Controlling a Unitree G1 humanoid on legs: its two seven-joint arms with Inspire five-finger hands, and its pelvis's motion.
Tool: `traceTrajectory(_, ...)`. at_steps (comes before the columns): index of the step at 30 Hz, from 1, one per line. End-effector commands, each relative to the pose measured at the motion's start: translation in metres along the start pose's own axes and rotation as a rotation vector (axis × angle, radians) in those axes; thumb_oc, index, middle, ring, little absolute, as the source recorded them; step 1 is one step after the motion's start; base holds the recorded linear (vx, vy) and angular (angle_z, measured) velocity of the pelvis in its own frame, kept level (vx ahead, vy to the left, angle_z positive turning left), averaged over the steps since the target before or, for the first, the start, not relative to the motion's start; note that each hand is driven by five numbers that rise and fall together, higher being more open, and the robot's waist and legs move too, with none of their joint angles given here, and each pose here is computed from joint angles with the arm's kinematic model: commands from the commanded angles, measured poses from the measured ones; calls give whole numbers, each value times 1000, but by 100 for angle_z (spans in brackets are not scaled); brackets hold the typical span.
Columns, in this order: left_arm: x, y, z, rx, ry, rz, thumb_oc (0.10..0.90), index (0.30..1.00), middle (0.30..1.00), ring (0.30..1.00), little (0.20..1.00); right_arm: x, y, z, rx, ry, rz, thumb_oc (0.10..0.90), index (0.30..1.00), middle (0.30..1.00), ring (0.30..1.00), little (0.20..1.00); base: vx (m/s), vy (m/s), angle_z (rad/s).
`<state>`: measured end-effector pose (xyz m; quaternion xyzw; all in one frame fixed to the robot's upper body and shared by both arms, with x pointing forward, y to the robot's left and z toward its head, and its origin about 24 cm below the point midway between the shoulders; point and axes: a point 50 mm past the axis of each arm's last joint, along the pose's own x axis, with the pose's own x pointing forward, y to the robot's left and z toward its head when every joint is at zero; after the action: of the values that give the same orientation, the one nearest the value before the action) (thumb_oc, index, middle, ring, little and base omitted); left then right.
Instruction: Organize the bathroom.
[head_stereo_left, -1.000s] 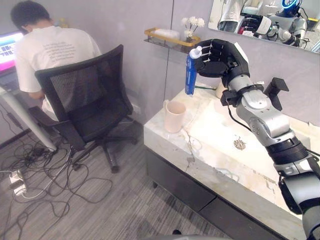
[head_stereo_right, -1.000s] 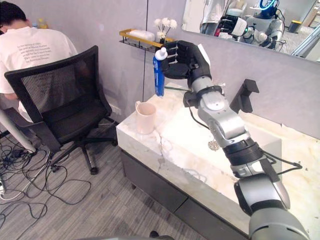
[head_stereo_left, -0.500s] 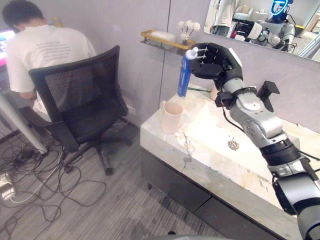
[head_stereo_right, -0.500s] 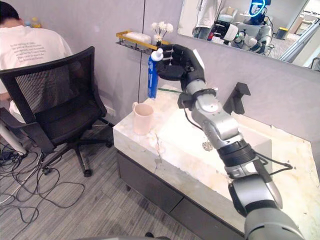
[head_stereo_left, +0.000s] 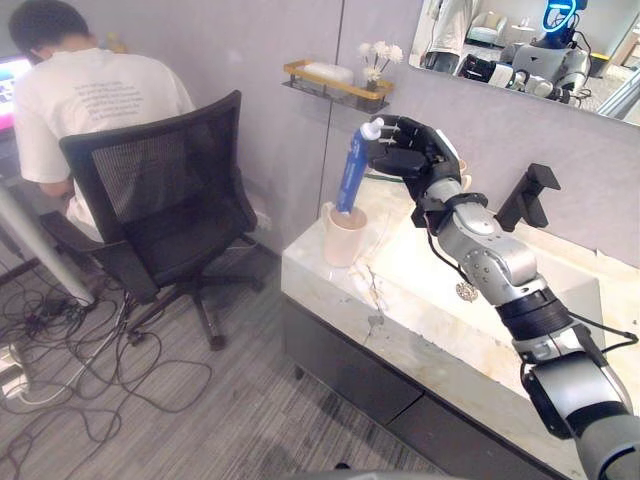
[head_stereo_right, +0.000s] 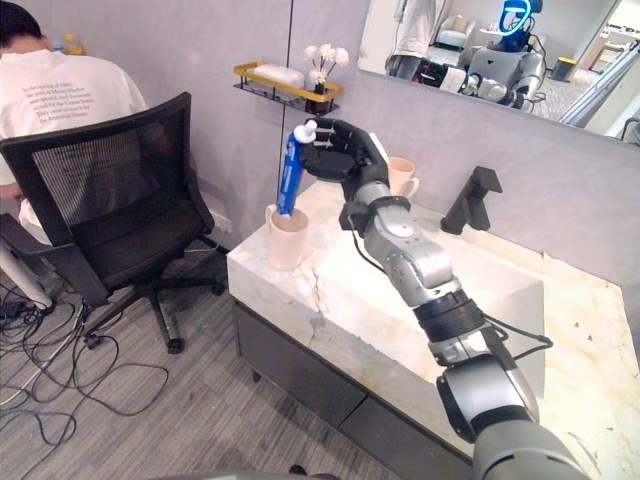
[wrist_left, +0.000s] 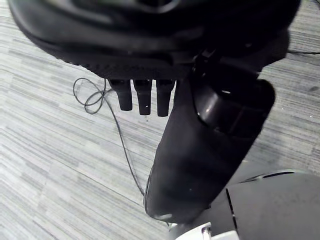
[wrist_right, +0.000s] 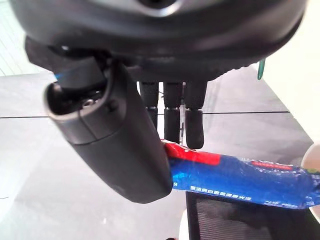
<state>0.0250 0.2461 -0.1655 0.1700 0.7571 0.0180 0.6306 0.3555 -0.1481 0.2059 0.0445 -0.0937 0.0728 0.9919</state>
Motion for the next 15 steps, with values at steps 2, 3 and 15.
traceTrajectory(2,-4,-33,17,-23,-20,-112,800,900,900,900,900,14,-8,75,102,-300,-66,400,300,300,300,300,0,0,0)
traceTrajectory(3,-5,-33,17,-22,-20,-113,800,900,900,900,900,14,-9,75,100,-297,-69,400,300,300,300,300,0,0,0)
traceTrajectory(15,-7,-37,26,-12,-47,-125,800,900,900,900,900,14,-10,70,107,-284,-52,400,300,300,300,300,-16,23,0)
